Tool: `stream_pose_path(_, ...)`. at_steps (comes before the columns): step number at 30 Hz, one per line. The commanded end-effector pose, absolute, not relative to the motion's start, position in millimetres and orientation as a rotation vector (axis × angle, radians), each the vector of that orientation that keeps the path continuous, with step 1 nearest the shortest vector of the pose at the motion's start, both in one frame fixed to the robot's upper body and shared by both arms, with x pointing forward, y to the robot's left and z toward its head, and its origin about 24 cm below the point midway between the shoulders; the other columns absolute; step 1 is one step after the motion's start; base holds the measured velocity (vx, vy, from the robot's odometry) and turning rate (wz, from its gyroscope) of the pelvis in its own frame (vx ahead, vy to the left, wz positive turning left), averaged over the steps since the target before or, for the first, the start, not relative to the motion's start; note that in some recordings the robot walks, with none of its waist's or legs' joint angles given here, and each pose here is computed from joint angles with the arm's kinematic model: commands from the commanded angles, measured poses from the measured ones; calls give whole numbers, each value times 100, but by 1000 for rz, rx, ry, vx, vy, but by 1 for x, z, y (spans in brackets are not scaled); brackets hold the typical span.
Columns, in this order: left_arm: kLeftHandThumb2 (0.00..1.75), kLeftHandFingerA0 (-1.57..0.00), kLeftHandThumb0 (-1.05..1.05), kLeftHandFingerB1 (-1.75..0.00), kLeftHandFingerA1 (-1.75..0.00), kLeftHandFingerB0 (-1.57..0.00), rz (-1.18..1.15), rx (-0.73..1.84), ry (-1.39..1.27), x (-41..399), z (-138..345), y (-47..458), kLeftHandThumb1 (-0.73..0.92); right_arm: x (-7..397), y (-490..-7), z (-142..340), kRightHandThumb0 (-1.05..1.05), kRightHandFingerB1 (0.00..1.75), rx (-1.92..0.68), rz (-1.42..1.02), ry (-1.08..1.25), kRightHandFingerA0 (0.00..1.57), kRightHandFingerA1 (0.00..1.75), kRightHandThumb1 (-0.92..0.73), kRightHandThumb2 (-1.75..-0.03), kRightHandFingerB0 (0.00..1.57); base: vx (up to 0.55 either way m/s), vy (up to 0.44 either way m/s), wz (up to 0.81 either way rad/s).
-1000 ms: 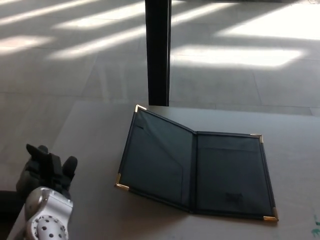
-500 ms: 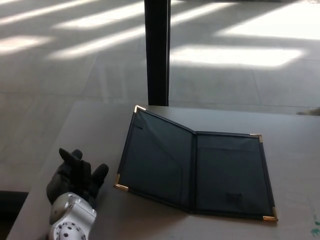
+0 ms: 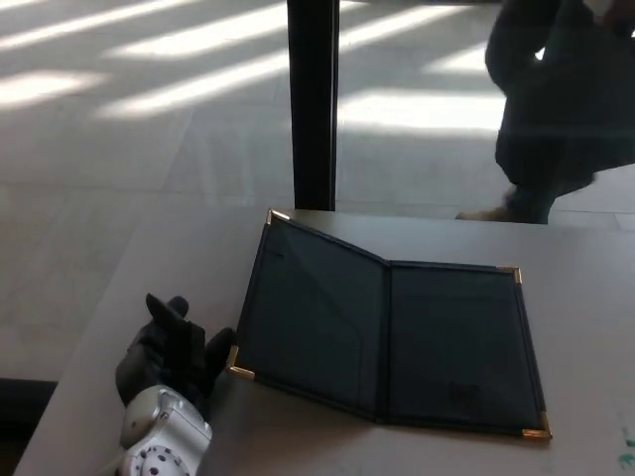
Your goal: The robot uses its left hand to push the cover of the diary kept in the middle of the desk to close it
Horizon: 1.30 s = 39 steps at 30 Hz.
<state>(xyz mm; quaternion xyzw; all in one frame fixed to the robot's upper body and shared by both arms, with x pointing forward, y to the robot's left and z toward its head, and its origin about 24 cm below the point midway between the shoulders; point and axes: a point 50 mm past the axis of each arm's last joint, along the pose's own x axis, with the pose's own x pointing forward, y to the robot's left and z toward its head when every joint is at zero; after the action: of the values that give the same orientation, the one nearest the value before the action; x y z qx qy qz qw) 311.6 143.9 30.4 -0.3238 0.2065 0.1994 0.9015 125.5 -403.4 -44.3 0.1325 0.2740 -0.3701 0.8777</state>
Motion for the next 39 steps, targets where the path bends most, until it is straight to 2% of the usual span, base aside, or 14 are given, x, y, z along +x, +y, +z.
stream_pose_path(1,88,-47,-96,-59,-71,-34,443,-690,711,245,-43,86,83,127,-407,-41,-68,51,279,-805,550,65,68,-92,-68,62,0,0,0)
stream_pose_path(4,76,-44,-92,-56,-69,-31,402,-704,722,240,-44,77,92,127,-407,-41,-67,51,276,-805,552,63,66,-92,-68,62,0,0,0)
stream_pose_path(5,117,-49,-89,-61,-76,-28,345,-763,743,232,-43,64,75,128,-406,-41,-69,50,281,-805,552,64,68,-92,-67,63,0,0,0)
stream_pose_path(6,77,-51,-92,-54,-68,-32,308,-781,774,226,-42,51,92,129,-406,-41,-69,51,281,-801,551,63,69,-92,-68,61,0,0,0)
stream_pose_path(7,75,-47,-92,-54,-65,-34,260,-759,817,220,-41,35,92,129,-405,-41,-70,51,278,-801,552,64,69,-92,-67,64,0,0,0)
stream_pose_path(13,75,-45,-93,-53,-64,-32,74,-780,929,197,-31,-10,92,127,-407,-40,-68,51,267,-808,557,65,69,-92,-68,63,0,0,0)
stream_pose_path(14,77,-38,-94,-52,-64,-26,30,-824,944,193,-27,-17,92,129,-407,-39,-68,52,270,-798,553,64,69,-92,-68,63,0,0,0)
stream_pose_path(17,83,-38,-95,-49,-64,-20,-17,-891,969,187,-21,-28,92,130,-407,-37,-68,51,263,-791,551,62,66,-92,-68,61,0,0,0)
stream_pose_path(26,79,-36,-95,-50,-65,-19,-167,-987,1006,159,11,-62,92,125,-406,-41,-68,52,277,-803,567,64,70,-92,-68,63,0,0,0)
stream_pose_path(29,73,-45,-94,-49,-57,-34,-241,-959,921,159,38,-78,92,120,-408,-42,-69,50,275,-801,569,65,69,-92,-67,62,0,0,0)
stream_pose_path(31,72,-42,-93,-50,-56,-36,-311,-939,824,164,54,-83,92,120,-408,-42,-68,50,270,-807,572,64,67,-92,-67,63,0,0,0)
stream_pose_path(36,80,-40,-92,-46,-50,-35,-563,-566,411,176,93,-103,92,117,-406,-42,-68,51,272,-773,568,55,67,-92,-72,53,0,0,0)
stream_pose_path(37,87,-35,-98,-47,-54,-30,-692,-364,122,174,109,-114,85,116,-406,-44,-68,53,264,-813,584,66,68,-92,-67,63,0,0,0)
stream_pose_path(39,87,-35,-98,-47,-54,-30,-706,-341,86,173,111,-116,85,116,-406,-44,-68,53,264,-817,586,66,68,-92,-67,63,0,0,0)
